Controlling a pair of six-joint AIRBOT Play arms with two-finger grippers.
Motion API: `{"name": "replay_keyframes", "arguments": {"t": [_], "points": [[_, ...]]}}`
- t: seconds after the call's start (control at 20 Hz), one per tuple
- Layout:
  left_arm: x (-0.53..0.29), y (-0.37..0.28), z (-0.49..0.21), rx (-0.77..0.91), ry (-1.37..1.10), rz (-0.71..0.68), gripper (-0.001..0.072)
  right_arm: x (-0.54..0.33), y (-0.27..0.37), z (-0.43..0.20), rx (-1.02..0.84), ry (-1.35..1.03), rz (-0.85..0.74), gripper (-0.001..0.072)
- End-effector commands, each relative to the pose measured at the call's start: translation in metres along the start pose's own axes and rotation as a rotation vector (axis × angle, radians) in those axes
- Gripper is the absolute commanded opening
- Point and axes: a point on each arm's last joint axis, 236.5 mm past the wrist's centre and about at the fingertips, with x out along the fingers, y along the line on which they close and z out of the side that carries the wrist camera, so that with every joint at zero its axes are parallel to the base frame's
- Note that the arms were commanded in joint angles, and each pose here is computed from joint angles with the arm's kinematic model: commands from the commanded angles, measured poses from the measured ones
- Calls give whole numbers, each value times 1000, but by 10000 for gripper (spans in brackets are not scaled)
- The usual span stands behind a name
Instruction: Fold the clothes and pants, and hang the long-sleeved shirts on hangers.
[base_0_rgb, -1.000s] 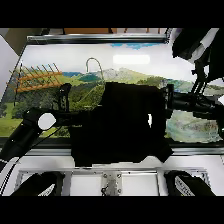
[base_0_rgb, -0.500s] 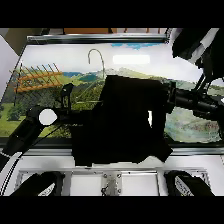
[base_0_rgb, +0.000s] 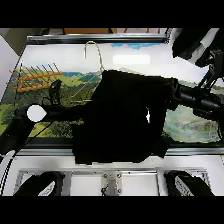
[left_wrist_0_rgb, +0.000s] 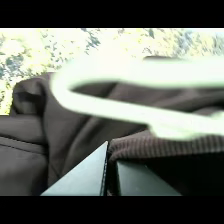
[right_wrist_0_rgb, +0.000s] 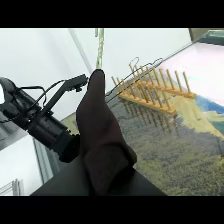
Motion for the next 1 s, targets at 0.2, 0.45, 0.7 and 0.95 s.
{"name": "replay_keyframes", "arguments": {"t": [0.2, 0.45, 0.7, 0.95], "points": [[-9, 31, 18, -69, -39, 40, 13, 0, 9, -6, -6, 26, 36, 11], [-9, 29, 17, -49, -33, 35, 13, 0, 6, -12, -15, 53, 25, 11], [-5, 15, 14, 1, -41, 21, 13, -1, 6, -15, -18, 66, 22, 12], [-16, 53, 25, -83, -48, 73, 13, -5, 7, -40, -45, 170, 33, 11]]}}
